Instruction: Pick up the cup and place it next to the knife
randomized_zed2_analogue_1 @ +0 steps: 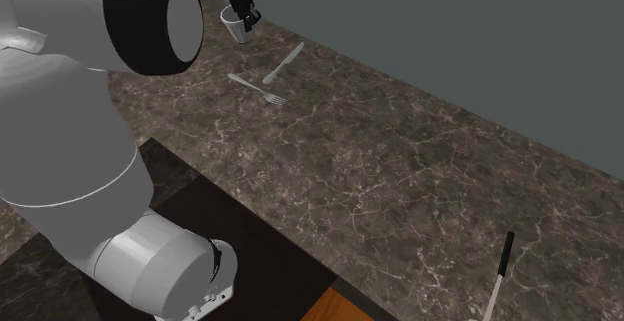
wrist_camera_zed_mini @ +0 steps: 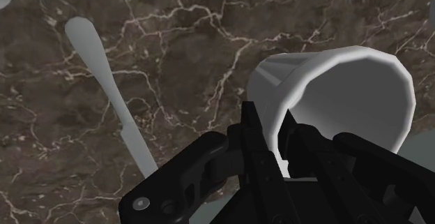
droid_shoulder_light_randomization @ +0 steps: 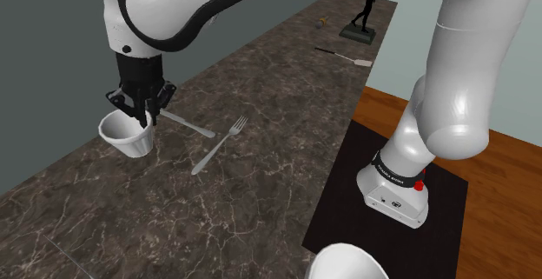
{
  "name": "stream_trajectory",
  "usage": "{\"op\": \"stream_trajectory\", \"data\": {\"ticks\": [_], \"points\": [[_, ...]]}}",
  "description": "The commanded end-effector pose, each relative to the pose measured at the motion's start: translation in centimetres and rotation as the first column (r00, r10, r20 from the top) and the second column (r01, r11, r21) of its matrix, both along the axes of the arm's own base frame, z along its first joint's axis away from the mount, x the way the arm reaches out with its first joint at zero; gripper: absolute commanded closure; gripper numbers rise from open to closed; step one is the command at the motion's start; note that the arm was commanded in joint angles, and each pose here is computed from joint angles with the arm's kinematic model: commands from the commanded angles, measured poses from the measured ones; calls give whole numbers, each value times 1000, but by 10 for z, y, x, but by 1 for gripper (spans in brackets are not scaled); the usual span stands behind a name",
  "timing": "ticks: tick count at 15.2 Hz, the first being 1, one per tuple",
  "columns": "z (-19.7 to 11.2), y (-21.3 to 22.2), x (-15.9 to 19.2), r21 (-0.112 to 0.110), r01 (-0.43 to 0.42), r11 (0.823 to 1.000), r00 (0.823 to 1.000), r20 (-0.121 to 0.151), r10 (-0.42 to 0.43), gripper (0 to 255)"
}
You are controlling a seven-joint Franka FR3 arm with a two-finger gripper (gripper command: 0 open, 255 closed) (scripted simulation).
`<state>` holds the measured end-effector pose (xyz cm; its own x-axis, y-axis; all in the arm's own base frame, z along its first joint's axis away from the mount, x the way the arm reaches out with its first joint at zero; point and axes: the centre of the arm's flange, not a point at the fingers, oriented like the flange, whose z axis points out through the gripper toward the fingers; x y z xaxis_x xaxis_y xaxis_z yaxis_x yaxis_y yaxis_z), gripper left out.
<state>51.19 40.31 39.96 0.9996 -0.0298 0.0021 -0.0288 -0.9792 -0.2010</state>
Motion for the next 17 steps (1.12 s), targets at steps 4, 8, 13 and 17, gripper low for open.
{"op": "stream_trajectory", "data": {"ticks": [4, 8, 13, 17], "points": [[-26, 1, 0, 1, 0, 1000, 1000, 1, 0, 255], [-37, 1, 0, 1, 0, 1000, 1000, 1, 0, 255], [-37, 1, 0, 1, 0, 1000, 1000, 1, 0, 255], [-37, 1, 0, 1, 0, 1000, 1000, 1, 0, 0]]}}
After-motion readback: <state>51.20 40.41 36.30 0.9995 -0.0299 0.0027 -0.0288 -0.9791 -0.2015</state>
